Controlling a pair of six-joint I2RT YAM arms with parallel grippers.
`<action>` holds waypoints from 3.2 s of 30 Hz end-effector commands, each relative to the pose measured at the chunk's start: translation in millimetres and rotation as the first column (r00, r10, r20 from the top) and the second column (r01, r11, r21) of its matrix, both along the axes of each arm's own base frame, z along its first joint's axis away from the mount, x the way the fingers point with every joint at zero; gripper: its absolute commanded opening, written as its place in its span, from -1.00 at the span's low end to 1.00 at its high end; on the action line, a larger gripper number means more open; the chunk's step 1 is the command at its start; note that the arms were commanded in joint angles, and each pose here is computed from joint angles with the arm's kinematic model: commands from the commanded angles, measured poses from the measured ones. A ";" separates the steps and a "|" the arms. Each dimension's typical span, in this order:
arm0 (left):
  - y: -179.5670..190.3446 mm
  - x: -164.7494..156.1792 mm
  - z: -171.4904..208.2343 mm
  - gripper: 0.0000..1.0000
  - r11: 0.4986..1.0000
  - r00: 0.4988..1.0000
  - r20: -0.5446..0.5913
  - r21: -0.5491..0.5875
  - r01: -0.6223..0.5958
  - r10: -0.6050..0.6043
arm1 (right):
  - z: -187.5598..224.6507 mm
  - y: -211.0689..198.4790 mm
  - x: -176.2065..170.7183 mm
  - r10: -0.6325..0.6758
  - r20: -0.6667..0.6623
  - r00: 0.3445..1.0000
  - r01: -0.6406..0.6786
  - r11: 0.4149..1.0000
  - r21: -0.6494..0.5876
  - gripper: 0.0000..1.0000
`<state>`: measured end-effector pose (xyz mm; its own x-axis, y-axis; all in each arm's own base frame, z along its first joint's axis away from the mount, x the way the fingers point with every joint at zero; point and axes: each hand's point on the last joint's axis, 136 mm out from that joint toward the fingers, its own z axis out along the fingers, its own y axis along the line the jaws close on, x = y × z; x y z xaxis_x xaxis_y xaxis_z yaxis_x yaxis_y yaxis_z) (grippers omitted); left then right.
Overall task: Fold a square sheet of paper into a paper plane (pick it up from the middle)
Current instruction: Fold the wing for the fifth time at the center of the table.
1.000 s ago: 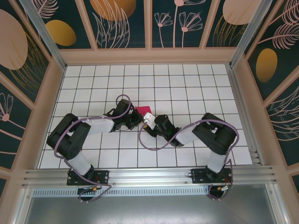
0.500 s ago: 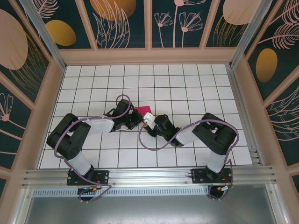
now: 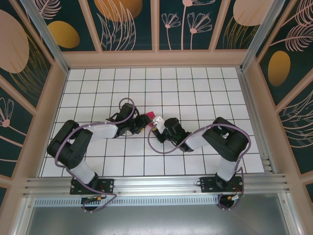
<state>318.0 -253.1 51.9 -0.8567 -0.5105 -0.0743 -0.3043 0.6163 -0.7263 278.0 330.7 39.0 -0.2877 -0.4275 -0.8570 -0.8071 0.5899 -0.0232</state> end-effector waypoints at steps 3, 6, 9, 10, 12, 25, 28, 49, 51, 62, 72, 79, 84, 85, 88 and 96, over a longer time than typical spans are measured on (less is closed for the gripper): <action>24.3 15.2 25.4 0.19 0.998 0.994 0.090 0.020 -0.062 0.060 | 14.7 12.4 -3.7 0.048 -0.103 0.994 -0.035 0.992 0.123 -0.79; 30.1 14.5 26.6 0.23 0.997 0.992 0.104 0.024 -0.070 0.067 | 13.4 14.5 -2.9 0.056 -0.156 0.986 -0.033 0.989 0.147 -0.77; 31.2 12.8 26.4 0.24 0.998 0.991 0.118 0.017 -0.062 0.060 | 15.2 13.6 0.2 0.052 -0.204 0.977 -0.014 0.983 0.184 -0.78; 30.8 12.4 26.6 0.23 0.998 0.991 0.124 0.014 -0.058 0.056 | 16.0 12.3 1.5 0.049 -0.221 0.974 -0.005 0.980 0.197 -0.78; 30.5 11.3 27.2 0.23 0.999 0.989 0.143 0.007 -0.049 0.048 | 17.9 10.3 4.0 0.049 -0.258 0.965 0.011 0.974 0.226 -0.80; 5.6 8.3 43.9 0.05 0.988 0.959 0.276 -0.117 0.100 -0.064 | 19.2 2.3 6.8 0.062 -0.462 0.885 0.121 0.926 0.356 -0.85; 1.9 7.8 44.1 -0.08 0.984 0.955 0.287 -0.129 0.122 -0.081 | 17.2 0.4 8.2 0.056 -0.506 0.861 0.159 0.915 0.372 -0.85; -29.4 13.1 35.0 -0.23 0.956 0.938 0.298 -0.175 0.235 -0.176 | 0.0 -19.1 18.6 -0.001 -0.702 0.712 0.375 0.846 0.379 -0.86; -30.8 13.9 37.1 -0.24 0.955 0.935 0.304 -0.175 0.240 -0.179 | -2.2 -20.1 18.7 -0.005 -0.709 0.705 0.381 0.846 0.373 -0.86; -36.8 15.4 18.0 -0.25 0.952 0.941 0.265 -0.165 0.259 -0.210 | -20.9 -26.1 21.1 -0.056 -0.763 0.644 0.438 0.844 0.308 -0.86; -38.3 14.8 12.3 -0.25 0.950 0.939 0.259 -0.158 0.271 -0.225 | -30.3 -32.1 23.6 -0.079 -0.804 0.589 0.488 0.828 0.276 -0.86; -39.8 15.2 10.8 -0.25 0.947 0.936 0.262 -0.157 0.281 -0.234 | -34.8 -31.5 21.4 -0.048 -0.855 0.516 0.514 0.816 0.264 -0.91; -41.0 16.0 8.4 -0.25 0.945 0.935 0.262 -0.155 0.287 -0.241 | -28.5 -24.7 19.1 -0.005 -0.884 0.467 0.516 0.814 0.268 -0.95; -41.2 16.3 8.5 -0.26 0.945 0.934 0.263 -0.156 0.287 -0.240 | -27.7 -23.7 18.7 0.000 -0.889 0.458 0.517 0.813 0.267 -0.95; -42.3 18.1 8.5 -0.26 0.945 0.933 0.267 -0.154 0.288 -0.241 | -26.6 -20.8 18.1 0.009 -0.902 0.432 0.518 0.816 0.256 -0.96; -41.1 16.4 4.7 -0.27 0.945 0.933 0.263 -0.150 0.291 -0.245 | -24.5 -24.0 24.8 0.027 -0.932 0.362 0.551 0.800 0.238 -1.00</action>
<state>332.2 -286.3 48.4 -0.9311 -0.3175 -0.1794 -0.0120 0.5183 -0.8551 304.9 311.2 27.2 -0.9739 0.1602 -0.1610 -0.0717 0.4557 0.8873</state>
